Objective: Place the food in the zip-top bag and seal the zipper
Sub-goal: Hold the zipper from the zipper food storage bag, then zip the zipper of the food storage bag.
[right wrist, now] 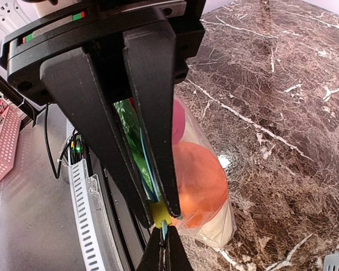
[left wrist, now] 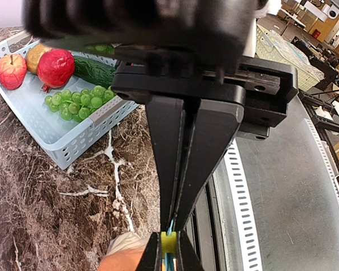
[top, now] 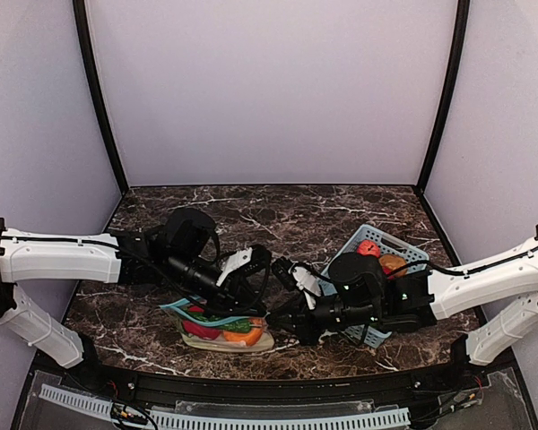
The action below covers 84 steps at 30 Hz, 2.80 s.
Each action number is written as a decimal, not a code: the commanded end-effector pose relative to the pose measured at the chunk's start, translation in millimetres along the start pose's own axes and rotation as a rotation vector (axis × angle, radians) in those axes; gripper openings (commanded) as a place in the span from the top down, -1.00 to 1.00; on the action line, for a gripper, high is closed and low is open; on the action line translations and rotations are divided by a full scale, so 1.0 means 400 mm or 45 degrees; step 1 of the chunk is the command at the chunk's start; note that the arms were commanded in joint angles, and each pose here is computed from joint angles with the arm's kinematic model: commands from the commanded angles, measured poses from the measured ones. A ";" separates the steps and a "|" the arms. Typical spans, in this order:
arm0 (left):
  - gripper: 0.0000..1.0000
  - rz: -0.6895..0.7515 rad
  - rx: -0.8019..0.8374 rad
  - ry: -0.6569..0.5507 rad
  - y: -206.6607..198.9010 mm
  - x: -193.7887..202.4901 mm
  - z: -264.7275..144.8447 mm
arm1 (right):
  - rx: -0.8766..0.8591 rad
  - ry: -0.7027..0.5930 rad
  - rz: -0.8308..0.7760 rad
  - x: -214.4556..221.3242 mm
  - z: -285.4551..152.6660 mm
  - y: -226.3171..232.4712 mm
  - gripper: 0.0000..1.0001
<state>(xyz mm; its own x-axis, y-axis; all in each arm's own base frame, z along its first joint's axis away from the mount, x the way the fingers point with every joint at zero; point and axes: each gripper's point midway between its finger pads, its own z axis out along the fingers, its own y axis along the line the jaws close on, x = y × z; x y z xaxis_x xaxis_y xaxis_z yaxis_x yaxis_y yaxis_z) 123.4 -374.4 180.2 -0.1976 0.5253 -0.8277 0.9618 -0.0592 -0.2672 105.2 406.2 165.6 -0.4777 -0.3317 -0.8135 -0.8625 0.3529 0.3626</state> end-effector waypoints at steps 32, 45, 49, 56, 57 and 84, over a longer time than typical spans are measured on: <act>0.99 -0.014 -0.174 0.135 0.016 0.053 -0.078 | 0.303 -0.075 0.092 -0.007 -0.060 -0.116 1.00; 0.99 -0.054 -0.247 0.135 0.020 0.079 -0.121 | 0.468 -0.092 0.124 -0.009 -0.108 -0.173 1.00; 0.99 -0.069 -0.262 0.134 0.022 0.086 -0.130 | 0.504 -0.078 0.138 -0.001 -0.117 -0.190 1.00; 0.99 -0.102 -0.286 0.130 0.028 0.103 -0.144 | 0.598 -0.065 0.167 0.006 -0.134 -0.229 1.00; 0.99 -0.106 -0.290 0.129 0.029 0.106 -0.147 | 0.607 -0.066 0.167 0.005 -0.136 -0.232 1.00; 0.99 -0.152 -0.217 0.064 0.015 0.096 -0.149 | 0.332 -0.041 0.000 -0.082 -0.132 -0.122 0.47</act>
<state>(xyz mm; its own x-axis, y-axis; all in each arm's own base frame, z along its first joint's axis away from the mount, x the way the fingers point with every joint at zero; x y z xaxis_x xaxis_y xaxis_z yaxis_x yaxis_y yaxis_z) 144.2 -310.1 186.7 -0.2559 0.5303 -0.8083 0.9665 0.1588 -0.2018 151.8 345.4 177.9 -0.5043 -0.2887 -0.8138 -0.7551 0.6046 0.2535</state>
